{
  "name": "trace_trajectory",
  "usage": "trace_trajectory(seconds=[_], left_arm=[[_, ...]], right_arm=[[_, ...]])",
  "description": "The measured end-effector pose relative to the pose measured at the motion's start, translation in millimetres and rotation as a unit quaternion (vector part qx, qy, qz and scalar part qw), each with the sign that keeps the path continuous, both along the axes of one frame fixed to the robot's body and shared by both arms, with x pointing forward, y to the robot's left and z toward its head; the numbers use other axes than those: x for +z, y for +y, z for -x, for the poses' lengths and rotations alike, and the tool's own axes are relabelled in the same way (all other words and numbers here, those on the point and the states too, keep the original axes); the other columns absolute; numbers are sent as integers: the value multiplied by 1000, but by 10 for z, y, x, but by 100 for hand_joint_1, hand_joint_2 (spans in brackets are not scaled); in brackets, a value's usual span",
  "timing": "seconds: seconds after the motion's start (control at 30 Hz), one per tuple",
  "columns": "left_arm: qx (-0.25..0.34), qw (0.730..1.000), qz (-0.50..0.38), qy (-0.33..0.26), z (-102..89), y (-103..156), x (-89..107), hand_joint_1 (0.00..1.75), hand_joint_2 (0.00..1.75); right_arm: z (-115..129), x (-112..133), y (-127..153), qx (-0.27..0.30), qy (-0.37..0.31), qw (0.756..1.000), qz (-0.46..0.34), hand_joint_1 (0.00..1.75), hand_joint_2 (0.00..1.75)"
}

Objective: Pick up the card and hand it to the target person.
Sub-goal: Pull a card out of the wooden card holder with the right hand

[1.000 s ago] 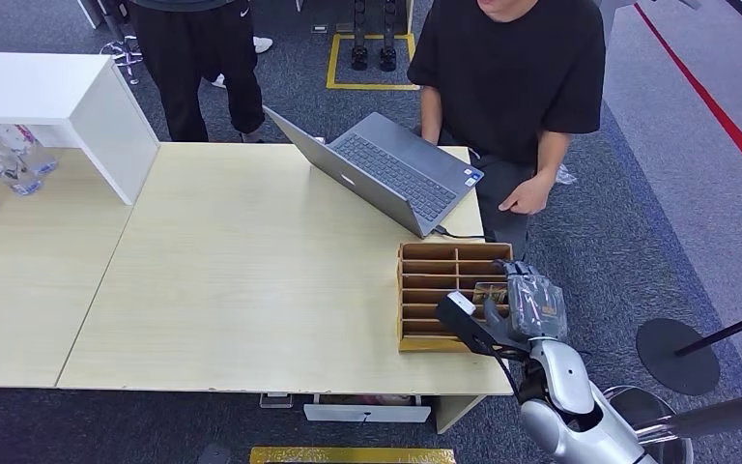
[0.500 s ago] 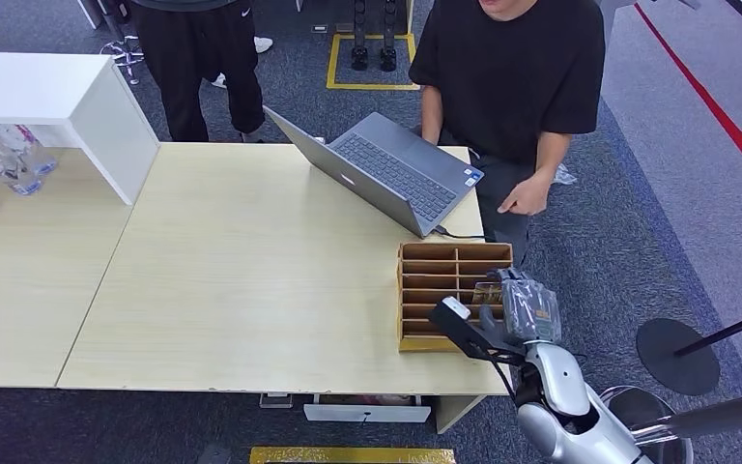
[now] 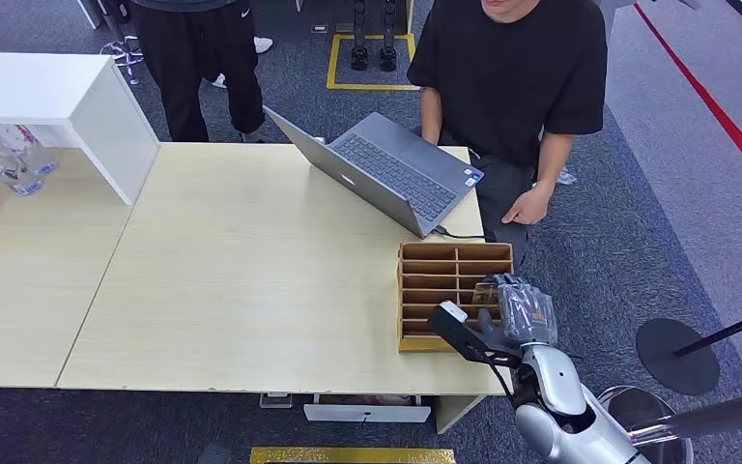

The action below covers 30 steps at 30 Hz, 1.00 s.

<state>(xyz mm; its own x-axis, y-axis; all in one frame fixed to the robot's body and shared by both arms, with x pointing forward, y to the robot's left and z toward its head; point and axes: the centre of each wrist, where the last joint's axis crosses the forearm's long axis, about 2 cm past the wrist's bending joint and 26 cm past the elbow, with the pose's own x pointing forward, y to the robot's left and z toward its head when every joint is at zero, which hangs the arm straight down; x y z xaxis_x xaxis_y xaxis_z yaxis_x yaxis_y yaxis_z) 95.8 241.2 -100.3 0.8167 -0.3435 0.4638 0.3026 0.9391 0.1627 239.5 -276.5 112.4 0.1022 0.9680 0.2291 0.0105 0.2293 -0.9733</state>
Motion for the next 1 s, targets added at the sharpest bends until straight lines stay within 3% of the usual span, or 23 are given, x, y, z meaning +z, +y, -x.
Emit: trace_trajectory(seconds=[0.07, 0.13, 1.0], left_arm=[[0, 1000, 0, 0, 0, 0, 0, 0, 0], [0, 1000, 0, 0, -1, 0, 0, 0, 0], [-18, 1000, 4, 3, -21, -10, 5, 0, 0]], right_arm=[[-9, -1, -3, 0, 0, 1000, 1, 124, 175], [-15, -3, -7, -1, -1, 1000, 1, 134, 175], [-48, -23, -4, 4, -23, 1000, -16, 143, 175]])
